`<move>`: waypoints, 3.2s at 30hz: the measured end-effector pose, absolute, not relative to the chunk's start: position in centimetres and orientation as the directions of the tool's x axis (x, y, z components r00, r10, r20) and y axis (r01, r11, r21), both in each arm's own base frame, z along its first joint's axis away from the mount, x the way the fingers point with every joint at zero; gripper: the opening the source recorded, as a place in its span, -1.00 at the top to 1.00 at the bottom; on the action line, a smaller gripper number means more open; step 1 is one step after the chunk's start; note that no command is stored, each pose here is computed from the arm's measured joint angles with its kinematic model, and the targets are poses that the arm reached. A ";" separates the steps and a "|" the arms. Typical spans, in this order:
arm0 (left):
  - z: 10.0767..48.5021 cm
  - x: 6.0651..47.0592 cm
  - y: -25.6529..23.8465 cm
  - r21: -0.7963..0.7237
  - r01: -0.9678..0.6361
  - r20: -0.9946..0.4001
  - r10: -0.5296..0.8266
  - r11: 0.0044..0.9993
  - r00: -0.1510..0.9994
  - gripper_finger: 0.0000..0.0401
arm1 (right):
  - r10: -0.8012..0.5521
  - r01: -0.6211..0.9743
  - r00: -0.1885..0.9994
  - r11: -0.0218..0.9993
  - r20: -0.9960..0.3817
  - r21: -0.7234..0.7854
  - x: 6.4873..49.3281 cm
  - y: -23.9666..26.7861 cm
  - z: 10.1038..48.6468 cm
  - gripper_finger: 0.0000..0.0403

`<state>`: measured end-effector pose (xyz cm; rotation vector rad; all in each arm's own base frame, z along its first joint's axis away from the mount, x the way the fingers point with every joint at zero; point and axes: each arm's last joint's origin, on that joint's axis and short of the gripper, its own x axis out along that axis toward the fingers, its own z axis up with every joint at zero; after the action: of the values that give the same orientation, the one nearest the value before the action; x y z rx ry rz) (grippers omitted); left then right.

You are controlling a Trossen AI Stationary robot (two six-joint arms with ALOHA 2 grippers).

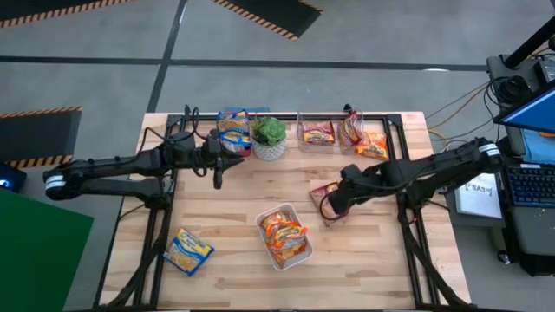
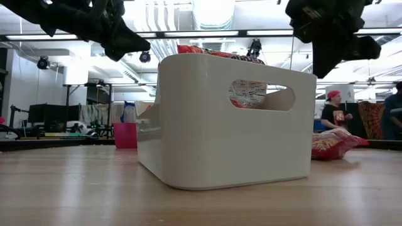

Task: Sort Maruchan noodles
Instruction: Put the red noodle pack into the transparent bin

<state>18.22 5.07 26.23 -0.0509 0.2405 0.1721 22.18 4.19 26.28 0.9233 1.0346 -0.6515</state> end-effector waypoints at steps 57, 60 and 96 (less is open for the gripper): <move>26.0 18.4 5.1 0.016 -0.165 -0.254 0.163 0.986 0.953 0.81 | -0.097 0.859 0.169 0.502 -0.981 0.098 25.7 4.7 19.5 -0.84; 26.0 18.4 5.1 0.016 -0.165 -0.257 0.163 0.986 0.953 0.81 | -0.090 0.842 0.181 0.528 -0.979 0.107 26.6 4.8 18.4 -0.84; 25.9 18.4 5.1 0.015 -0.165 -0.260 0.163 0.986 0.952 0.81 | -0.106 0.836 0.154 0.543 -0.982 0.072 26.7 4.1 16.8 0.54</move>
<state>18.37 5.12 25.94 -0.0074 0.2641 0.1666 26.70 4.05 16.75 0.7418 1.2361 -0.7727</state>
